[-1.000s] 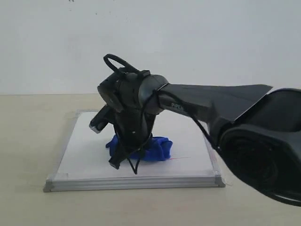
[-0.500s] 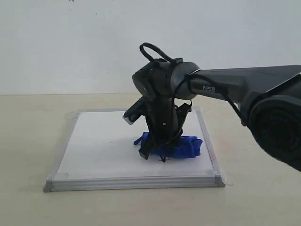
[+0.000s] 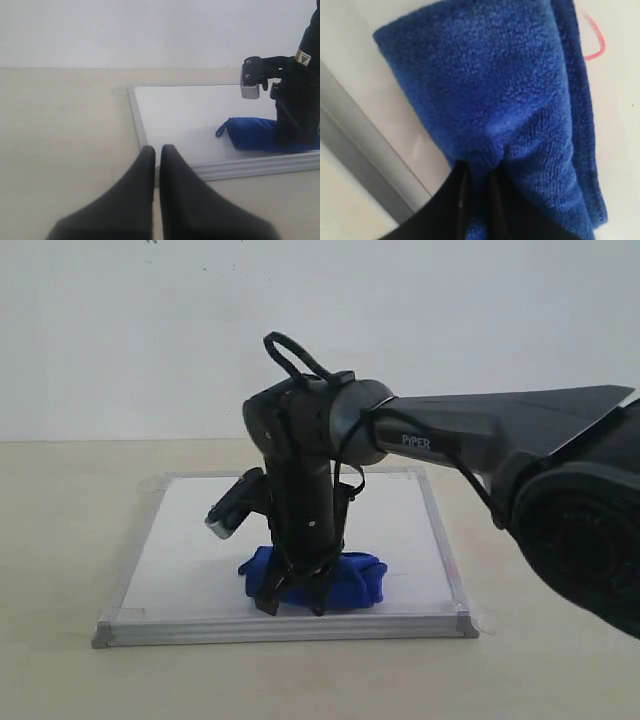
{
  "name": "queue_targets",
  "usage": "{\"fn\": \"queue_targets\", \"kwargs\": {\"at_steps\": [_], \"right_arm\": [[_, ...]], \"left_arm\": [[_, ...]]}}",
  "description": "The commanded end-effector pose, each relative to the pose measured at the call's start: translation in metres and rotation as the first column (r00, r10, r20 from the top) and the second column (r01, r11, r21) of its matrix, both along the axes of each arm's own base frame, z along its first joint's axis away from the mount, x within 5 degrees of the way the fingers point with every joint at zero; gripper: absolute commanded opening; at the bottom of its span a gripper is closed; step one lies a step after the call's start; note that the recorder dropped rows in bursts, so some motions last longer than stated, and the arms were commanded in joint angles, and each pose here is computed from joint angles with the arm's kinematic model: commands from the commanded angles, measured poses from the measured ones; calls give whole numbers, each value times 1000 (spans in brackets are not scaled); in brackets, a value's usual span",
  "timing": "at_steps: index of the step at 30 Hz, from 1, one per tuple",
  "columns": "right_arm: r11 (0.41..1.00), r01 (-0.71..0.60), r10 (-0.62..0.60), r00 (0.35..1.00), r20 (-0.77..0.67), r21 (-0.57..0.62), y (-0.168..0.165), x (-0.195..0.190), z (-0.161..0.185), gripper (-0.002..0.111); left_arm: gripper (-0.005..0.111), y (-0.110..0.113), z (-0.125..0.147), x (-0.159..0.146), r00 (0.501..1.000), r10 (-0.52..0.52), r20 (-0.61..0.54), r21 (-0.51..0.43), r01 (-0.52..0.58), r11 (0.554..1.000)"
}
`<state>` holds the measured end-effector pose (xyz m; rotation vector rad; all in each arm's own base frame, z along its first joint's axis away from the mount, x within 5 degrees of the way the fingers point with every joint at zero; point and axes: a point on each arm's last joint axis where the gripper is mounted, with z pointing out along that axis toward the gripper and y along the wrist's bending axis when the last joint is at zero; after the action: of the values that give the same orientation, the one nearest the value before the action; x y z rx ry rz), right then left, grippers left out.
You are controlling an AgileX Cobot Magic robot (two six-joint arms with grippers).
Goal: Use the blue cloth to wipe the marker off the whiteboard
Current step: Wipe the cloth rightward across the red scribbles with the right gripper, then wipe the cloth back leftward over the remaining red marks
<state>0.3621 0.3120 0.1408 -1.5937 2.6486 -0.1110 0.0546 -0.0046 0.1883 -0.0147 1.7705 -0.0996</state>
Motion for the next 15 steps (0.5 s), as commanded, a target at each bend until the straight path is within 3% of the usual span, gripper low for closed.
{"fn": "queue_targets", "kwargs": {"at_steps": [1, 5, 11, 15], "right_arm": [[994, 75, -71, 996, 50, -81, -14, 9, -7, 0], [967, 237, -228, 969, 94, -96, -48, 35, -6, 0], [880, 470, -463, 881, 92, -67, -107, 68, -5, 0], [850, 527, -526, 850, 36, -26, -116, 72, -6, 0]], "left_arm": [[4, 0, -1, 0, 1000, 1, 3, 5, -1, 1000], [4, 0, -1, 0, 1000, 1, 3, 5, -1, 1000], [4, 0, -1, 0, 1000, 1, 3, 5, -1, 1000], [4, 0, -1, 0, 1000, 1, 3, 5, -1, 1000]]}}
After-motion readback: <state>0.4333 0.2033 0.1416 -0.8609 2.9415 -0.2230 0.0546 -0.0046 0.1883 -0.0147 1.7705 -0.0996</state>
